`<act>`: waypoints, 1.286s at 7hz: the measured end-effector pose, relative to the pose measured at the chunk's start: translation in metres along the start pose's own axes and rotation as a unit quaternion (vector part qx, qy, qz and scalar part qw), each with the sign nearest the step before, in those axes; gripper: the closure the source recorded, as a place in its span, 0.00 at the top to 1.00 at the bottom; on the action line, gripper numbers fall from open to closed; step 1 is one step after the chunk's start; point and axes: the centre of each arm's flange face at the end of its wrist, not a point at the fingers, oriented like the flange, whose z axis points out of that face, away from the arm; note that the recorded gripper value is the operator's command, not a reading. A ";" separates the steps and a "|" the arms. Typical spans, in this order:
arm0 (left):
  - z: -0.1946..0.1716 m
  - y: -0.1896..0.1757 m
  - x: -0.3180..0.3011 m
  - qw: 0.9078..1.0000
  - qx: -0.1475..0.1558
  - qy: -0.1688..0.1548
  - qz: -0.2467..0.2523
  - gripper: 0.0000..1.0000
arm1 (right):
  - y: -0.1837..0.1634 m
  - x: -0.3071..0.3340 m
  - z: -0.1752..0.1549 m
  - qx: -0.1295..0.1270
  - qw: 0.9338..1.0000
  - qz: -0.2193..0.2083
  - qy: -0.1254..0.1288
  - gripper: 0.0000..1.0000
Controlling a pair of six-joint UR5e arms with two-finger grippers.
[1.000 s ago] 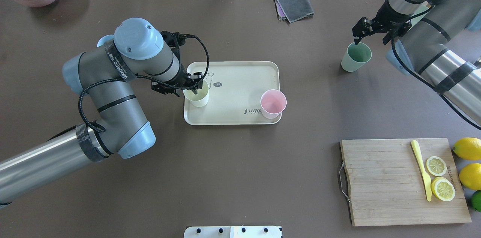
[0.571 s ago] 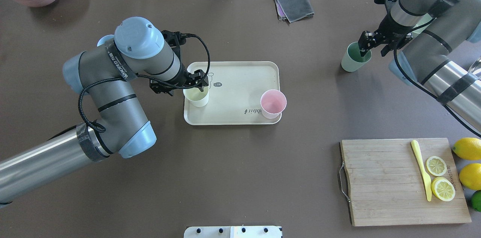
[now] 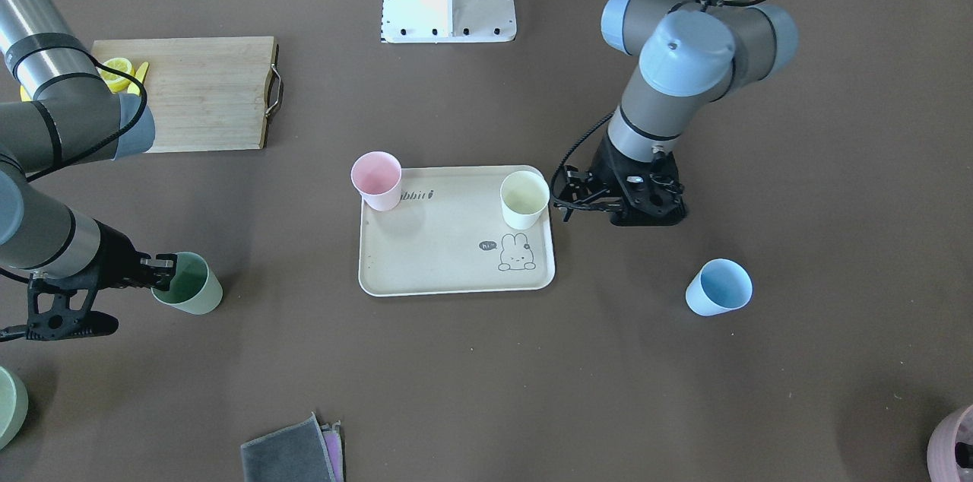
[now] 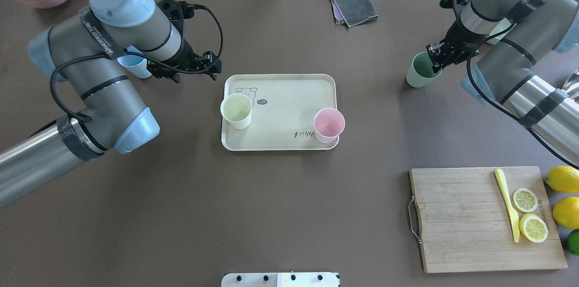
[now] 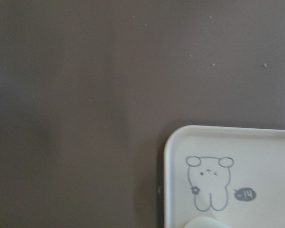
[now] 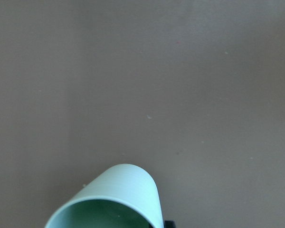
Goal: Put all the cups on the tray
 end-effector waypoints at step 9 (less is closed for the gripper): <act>0.050 -0.070 -0.169 0.997 -0.016 -0.055 0.057 0.44 | 0.071 -0.282 0.043 -0.002 0.997 0.063 -0.044 1.00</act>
